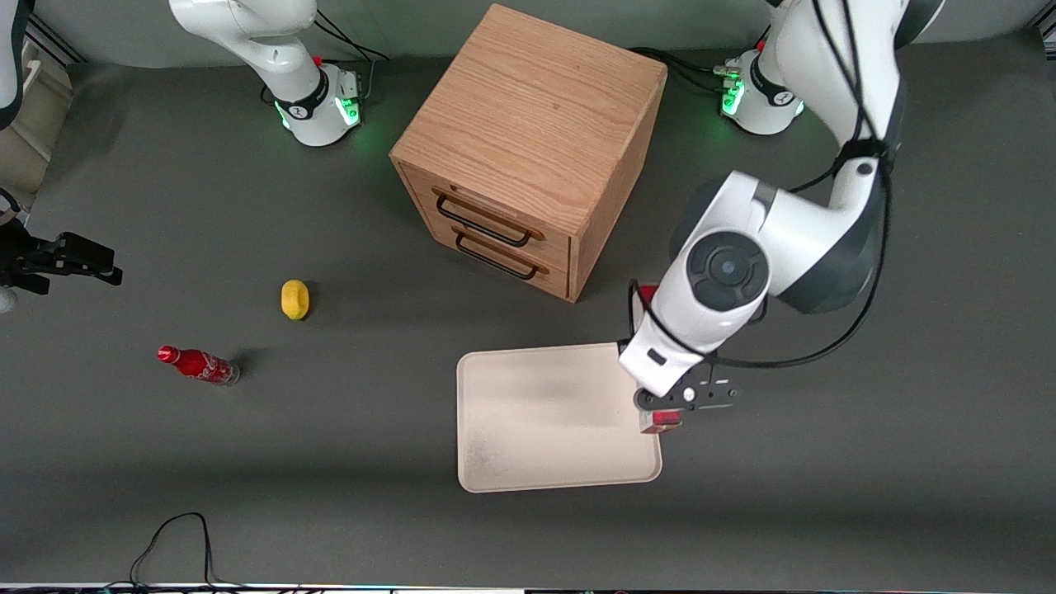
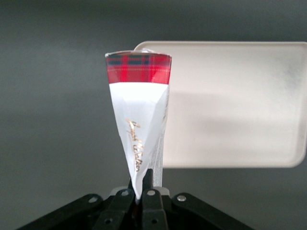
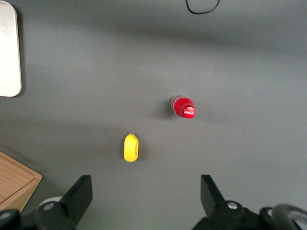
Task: Place red cookie box on tray
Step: 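Lower the cookie box onto the tray's rim area with the left gripper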
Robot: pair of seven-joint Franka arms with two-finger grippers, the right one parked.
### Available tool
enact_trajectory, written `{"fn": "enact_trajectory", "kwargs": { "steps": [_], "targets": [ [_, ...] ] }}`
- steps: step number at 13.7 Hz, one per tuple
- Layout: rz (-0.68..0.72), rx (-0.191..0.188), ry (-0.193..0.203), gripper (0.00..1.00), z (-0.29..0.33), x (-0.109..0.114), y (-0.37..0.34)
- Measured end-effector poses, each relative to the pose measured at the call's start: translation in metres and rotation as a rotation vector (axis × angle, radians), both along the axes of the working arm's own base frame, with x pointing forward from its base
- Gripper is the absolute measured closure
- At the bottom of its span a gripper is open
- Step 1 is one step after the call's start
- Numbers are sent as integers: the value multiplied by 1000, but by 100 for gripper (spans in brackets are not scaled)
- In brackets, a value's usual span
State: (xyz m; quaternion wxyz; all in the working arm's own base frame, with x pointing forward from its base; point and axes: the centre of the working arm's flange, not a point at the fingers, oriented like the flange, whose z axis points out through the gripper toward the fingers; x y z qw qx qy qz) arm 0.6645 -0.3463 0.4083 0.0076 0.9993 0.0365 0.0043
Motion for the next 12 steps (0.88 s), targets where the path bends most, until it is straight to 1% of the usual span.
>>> {"fn": "enact_trajectory", "kwargs": {
  "steps": [2,4,6,8,12],
  "targets": [
    [-5,-14,-22,97,-56,7,-6],
    [-11,-2,-16,97,-105,9,-7],
    [-12,9,-16,97,-139,11,-6],
    [-10,11,-14,97,-154,12,-4],
    [-7,10,-19,97,-158,13,-4]
  ]
}}
